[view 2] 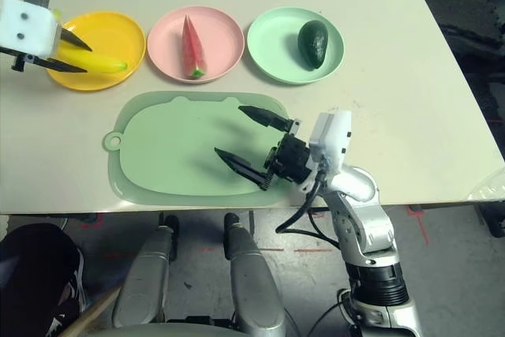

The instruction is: Place the fruits into color-matched plates.

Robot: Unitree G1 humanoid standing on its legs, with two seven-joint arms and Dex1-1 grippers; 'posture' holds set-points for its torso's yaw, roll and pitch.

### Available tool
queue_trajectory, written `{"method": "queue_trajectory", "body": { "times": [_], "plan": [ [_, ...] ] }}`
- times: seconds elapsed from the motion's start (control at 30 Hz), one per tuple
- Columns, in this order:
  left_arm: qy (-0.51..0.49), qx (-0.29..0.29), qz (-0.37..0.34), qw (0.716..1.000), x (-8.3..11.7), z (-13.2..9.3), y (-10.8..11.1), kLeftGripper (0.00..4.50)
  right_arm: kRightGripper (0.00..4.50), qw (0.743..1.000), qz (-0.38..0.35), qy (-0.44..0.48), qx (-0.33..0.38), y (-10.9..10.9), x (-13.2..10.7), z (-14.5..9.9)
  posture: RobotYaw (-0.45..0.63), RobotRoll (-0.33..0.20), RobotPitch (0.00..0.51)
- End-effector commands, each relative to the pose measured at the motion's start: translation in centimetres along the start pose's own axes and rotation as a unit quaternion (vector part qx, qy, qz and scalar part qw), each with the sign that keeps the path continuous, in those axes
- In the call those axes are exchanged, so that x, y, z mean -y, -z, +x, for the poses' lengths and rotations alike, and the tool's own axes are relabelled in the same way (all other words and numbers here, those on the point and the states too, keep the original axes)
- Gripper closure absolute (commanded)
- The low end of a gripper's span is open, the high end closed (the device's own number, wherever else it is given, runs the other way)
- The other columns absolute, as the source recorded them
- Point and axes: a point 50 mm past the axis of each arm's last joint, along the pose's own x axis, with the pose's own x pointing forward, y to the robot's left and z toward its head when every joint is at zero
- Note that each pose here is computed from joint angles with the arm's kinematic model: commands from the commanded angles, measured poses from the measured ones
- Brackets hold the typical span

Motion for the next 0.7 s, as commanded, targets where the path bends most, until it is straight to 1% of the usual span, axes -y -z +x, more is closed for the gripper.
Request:
{"method": "queue_trajectory", "body": {
  "times": [0.03, 0.1, 0.3, 0.37, 0.4, 0.47, 0.57, 0.6, 0.7],
  "plan": [
    [-0.021, -0.045, -0.024, 0.998, 1.4, 1.7, 1.4, 2.97, 0.00, 1.000, 0.002, 0.002, -0.013, 0.5, -0.5, -0.1, -0.01, 0.000, 0.416],
    [-0.035, -0.061, -0.027, 0.997, 1.9, 2.6, 1.6, 2.97, 0.00, 1.000, 0.002, 0.011, -0.012, 0.7, -0.2, 0.0, -0.01, 0.000, 0.413],
    [-0.059, -0.064, -0.024, 0.996, 2.3, 4.3, 1.3, 2.97, 0.00, 1.000, -0.003, 0.005, -0.013, 0.6, 0.0, 0.3, -0.03, 0.000, 0.406],
    [-0.061, -0.058, -0.019, 0.996, 2.3, 4.6, 1.0, 2.22, 0.00, 1.000, -0.004, 0.003, -0.016, 0.6, 0.0, 0.2, -0.04, 0.000, 0.408],
    [-0.061, -0.055, -0.017, 0.996, 2.3, 4.6, 0.9, 1.97, 0.00, 1.000, -0.004, 0.003, -0.017, 0.6, 0.0, 0.1, -0.03, 0.000, 0.408],
    [-0.061, -0.052, -0.012, 0.997, 2.4, 4.6, 0.9, 1.24, 0.00, 1.000, -0.005, 0.004, -0.018, 0.6, 0.1, 0.0, -0.03, 0.000, 0.410],
    [-0.065, -0.049, -0.006, 0.997, 2.2, 4.2, 0.9, 0.24, 0.00, 1.000, -0.003, 0.009, -0.021, 0.6, 0.2, -0.2, -0.03, 0.000, 0.413],
    [-0.068, -0.048, -0.006, 0.997, 2.1, 4.0, 1.0, 0.02, 0.00, 1.000, -0.002, 0.012, -0.022, 0.6, 0.3, -0.2, -0.03, 0.000, 0.413],
    [-0.083, -0.036, -0.024, 0.996, 1.9, 3.0, 1.3, 0.02, 0.00, 0.999, 0.002, 0.027, -0.024, 0.6, 0.8, -0.6, -0.02, 0.000, 0.417]
  ]
}}
